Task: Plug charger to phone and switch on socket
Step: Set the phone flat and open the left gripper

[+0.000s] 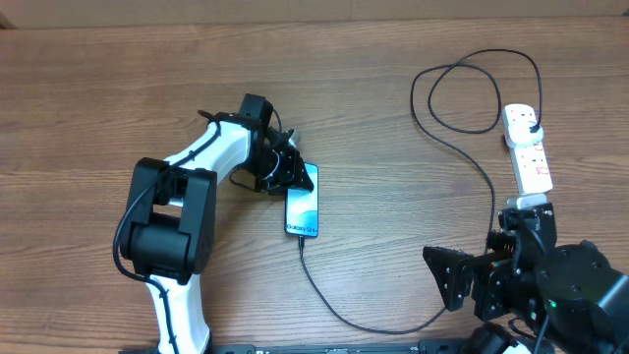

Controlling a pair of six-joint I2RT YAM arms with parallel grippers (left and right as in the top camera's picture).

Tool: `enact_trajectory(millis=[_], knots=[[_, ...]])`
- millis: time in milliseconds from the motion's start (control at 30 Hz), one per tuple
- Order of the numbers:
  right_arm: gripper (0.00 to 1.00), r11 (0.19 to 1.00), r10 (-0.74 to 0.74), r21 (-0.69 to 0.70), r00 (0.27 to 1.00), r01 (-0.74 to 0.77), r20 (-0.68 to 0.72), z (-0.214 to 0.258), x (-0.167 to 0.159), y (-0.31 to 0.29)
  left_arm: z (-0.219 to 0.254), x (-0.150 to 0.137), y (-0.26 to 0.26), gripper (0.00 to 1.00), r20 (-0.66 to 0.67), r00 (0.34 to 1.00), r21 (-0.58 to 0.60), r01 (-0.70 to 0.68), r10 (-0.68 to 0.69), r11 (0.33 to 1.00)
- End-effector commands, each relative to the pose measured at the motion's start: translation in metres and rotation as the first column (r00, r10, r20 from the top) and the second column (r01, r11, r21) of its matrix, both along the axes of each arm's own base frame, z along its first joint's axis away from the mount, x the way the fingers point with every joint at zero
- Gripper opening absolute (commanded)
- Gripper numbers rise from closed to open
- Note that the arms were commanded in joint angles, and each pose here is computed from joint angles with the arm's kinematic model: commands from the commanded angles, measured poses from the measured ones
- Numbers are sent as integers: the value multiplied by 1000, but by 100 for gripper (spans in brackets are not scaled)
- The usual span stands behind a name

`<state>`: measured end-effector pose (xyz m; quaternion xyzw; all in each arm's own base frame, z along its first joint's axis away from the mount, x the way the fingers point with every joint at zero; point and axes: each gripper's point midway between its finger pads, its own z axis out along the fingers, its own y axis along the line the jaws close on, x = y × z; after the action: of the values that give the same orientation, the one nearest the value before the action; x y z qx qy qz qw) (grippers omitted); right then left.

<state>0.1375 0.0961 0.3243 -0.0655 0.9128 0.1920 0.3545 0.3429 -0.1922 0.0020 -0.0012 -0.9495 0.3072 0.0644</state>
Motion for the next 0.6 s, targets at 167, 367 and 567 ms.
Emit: enact_trajectory(millis=[167, 367, 567], knots=[[100, 1000, -17, 4, 1000, 17, 9, 3, 2, -2, -63, -18, 62, 38, -60, 998, 357, 5, 18, 934], [100, 1000, -17, 4, 1000, 17, 10, 3, 2, -2, -65, -21, 71, 40, -67, 998, 404, 13, 15, 915], [100, 1000, -17, 4, 1000, 17, 10, 3, 2, -2, -65, -21, 71, 41, -66, 998, 404, 16, 12, 915]])
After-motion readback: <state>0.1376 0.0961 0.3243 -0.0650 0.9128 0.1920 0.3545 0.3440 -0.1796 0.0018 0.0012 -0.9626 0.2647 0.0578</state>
